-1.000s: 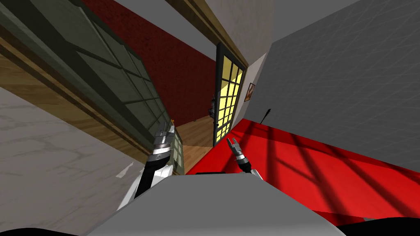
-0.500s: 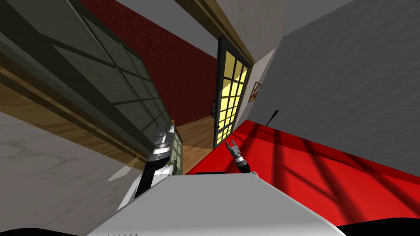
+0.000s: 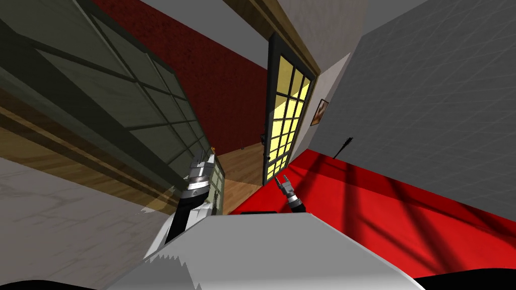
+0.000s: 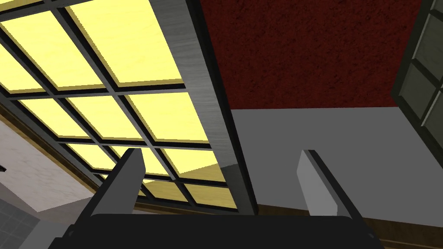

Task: Push the door open

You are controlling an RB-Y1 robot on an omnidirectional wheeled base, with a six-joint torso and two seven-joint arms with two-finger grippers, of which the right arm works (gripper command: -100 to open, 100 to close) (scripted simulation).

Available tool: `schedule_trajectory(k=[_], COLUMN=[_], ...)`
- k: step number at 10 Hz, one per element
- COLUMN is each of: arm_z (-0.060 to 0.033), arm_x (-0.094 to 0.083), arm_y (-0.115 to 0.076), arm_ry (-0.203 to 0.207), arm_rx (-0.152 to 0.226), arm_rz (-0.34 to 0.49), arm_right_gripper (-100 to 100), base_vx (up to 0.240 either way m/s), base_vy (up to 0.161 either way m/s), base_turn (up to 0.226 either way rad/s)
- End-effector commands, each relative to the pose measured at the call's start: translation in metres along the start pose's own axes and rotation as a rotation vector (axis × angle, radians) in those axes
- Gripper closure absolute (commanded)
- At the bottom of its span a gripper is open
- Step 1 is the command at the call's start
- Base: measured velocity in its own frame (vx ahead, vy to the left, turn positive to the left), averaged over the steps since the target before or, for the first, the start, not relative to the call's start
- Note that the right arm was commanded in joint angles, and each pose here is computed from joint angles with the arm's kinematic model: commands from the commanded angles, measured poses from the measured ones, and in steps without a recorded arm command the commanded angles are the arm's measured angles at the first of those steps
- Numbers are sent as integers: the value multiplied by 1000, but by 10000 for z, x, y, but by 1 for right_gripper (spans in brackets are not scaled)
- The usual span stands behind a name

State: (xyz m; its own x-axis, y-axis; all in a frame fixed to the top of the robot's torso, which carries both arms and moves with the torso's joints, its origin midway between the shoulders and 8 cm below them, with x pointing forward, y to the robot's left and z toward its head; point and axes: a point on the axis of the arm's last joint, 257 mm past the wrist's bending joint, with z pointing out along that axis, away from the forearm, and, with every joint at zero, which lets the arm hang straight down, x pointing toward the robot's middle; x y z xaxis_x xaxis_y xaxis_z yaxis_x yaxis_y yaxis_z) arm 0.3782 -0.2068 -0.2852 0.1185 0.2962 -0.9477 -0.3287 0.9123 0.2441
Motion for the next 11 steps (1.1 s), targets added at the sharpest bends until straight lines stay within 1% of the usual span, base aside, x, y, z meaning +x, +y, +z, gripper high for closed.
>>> schedule_trajectory(k=[1,2,3,4,6,7,11], arm_z=[-48,-65,-97,-112,-177,-193,-301], arm_x=[143,193,288,333,512,557,850], arm_y=[19,27,46,57,107,121,250], arm_ry=[29,39,57,66,100,108,161], arm_rx=[-5,-7,-11,-12,-22,-24,-45], arm_rz=[-40,-52,-73,-83,-122,-132,-187], arm_right_gripper=[-100,-100,-100,-100,-100,-100,-100], base_vx=[124,122,125,121,119,120,133], base_vy=[-123,-137,-122,-95,-118,-104,-127], base_turn=[168,94,102,86,124,109,108])
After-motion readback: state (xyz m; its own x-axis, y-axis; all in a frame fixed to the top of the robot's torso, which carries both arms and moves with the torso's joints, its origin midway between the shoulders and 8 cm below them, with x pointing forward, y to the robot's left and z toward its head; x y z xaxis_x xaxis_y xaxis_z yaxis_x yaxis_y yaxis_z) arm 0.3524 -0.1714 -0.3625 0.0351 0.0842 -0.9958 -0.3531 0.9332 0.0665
